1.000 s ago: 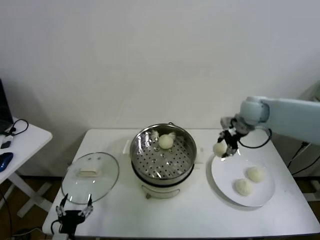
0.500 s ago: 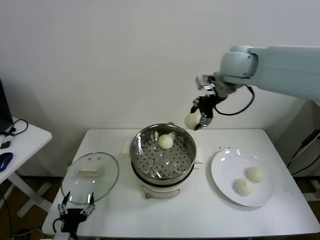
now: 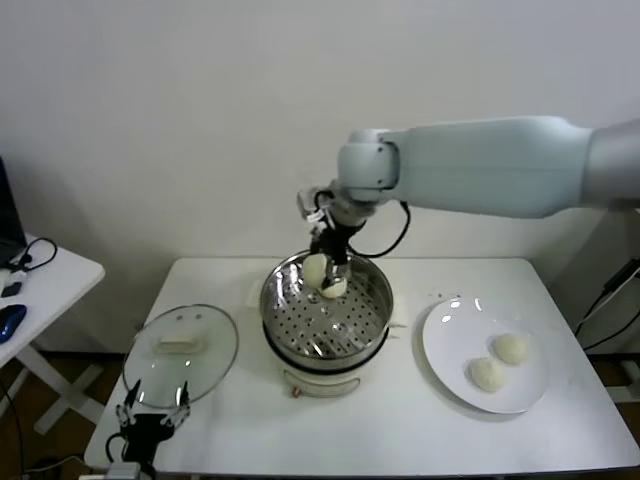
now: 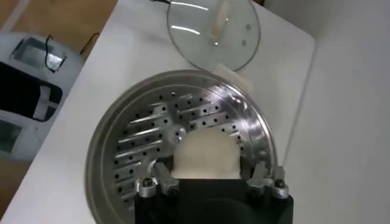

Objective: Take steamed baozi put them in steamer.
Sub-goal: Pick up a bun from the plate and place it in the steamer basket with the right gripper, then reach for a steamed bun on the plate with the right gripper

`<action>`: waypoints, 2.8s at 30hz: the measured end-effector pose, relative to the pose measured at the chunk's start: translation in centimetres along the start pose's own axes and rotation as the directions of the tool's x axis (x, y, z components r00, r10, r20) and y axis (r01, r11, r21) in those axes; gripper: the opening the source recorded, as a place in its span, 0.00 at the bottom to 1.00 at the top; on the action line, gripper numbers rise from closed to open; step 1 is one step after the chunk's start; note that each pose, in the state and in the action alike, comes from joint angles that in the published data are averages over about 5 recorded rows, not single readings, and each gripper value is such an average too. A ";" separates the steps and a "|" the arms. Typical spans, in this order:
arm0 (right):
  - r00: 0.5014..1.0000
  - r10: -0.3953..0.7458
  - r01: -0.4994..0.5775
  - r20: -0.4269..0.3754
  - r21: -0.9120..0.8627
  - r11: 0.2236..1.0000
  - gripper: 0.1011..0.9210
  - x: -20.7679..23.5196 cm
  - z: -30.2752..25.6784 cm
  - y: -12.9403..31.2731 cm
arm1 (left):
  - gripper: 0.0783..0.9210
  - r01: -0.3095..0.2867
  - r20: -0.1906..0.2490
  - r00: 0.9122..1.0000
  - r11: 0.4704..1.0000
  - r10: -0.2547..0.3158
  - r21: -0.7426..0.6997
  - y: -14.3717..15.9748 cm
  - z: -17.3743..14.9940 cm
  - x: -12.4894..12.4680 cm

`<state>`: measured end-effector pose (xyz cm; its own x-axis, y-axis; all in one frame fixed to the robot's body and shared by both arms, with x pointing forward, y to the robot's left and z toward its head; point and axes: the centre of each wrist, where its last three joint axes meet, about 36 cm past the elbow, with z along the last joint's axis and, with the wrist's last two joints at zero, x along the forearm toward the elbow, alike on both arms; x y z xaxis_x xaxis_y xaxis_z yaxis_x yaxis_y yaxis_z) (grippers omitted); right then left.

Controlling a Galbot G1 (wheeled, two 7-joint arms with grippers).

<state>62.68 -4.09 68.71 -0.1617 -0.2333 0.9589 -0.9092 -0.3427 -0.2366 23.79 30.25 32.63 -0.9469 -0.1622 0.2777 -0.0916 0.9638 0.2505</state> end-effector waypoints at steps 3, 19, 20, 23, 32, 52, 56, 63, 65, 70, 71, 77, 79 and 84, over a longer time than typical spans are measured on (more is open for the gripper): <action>1.000 -0.002 0.003 -0.011 0.012 1.000 0.75 -2.2 -0.5 -0.2 | 0.88 0.000 -0.002 1.000 1.000 0.000 0.000 0.0 0.1 0.0; 0.999 -0.012 0.013 -0.038 0.046 0.999 0.75 -9.6 -1.4 -0.1 | 0.88 0.001 -0.010 1.000 1.000 -0.001 0.003 0.0 0.4 -0.3; 0.999 -0.012 0.013 -0.040 0.048 0.999 0.75 -9.8 -1.4 -0.1 | 0.88 0.001 -0.011 1.000 1.000 -0.001 0.003 0.0 0.4 -0.3; 0.999 -0.011 0.013 -0.044 0.054 0.998 0.75 -10.2 -1.5 -0.1 | 0.88 0.001 -0.012 1.000 1.000 -0.001 0.004 0.0 0.4 -0.3; 0.999 -0.002 0.005 -0.044 0.065 0.998 0.84 -11.2 -1.8 0.0 | 0.88 0.001 -0.010 1.000 1.000 -0.001 0.005 0.0 0.4 -0.4; 0.999 -0.050 0.050 -0.014 0.008 0.999 0.88 -3.2 3.1 0.4 | 0.88 0.001 -0.002 1.000 1.000 -0.001 0.004 0.0 0.1 -0.2; 0.997 -0.078 0.077 -0.024 -0.034 0.996 0.88 0.3 7.0 1.6 | 0.88 -0.003 0.001 1.000 1.000 0.003 0.005 -0.1 0.0 -0.2; 0.991 -0.130 0.124 -0.042 -0.121 0.985 0.88 3.0 15.2 5.9 | 0.88 -0.002 0.008 1.000 1.000 0.002 0.008 -0.1 -0.4 -0.4; 0.989 -0.137 0.129 -0.050 -0.147 0.981 0.88 3.1 17.5 7.3 | 0.88 -0.003 0.009 1.000 1.000 0.003 0.010 -0.1 -0.4 -0.4; 0.986 -0.153 0.137 -0.062 -0.208 0.969 0.88 2.7 22.3 10.9 | 0.88 -0.001 0.009 1.000 1.000 0.001 0.017 -0.1 -0.4 -0.3; 0.986 -0.157 0.140 -0.063 -0.219 0.966 0.88 2.4 23.2 11.6 | 0.88 -0.001 0.008 1.000 1.000 0.001 0.018 -0.1 -0.4 -0.3; 0.981 -0.183 0.157 -0.070 -0.279 0.947 0.88 0.1 27.6 15.6 | 0.88 0.002 0.002 1.000 1.000 -0.002 0.022 0.0 -0.1 -0.3; 0.979 -0.189 0.160 -0.072 -0.298 0.941 0.88 -0.8 28.8 16.8 | 0.88 0.003 0.000 1.000 1.000 -0.003 0.022 -0.1 0.0 -0.3; 0.976 -0.203 0.165 -0.082 -0.334 0.928 0.88 -3.3 31.2 19.5 | 0.88 0.003 -0.006 1.000 1.000 -0.003 0.021 -0.1 0.2 -0.3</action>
<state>57.45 -38.38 55.99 -0.0045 -0.0839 0.9965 -0.9986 -0.0522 -0.0089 24.03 30.28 32.32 -0.9448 -0.1666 0.2823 -0.1012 0.9674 0.2322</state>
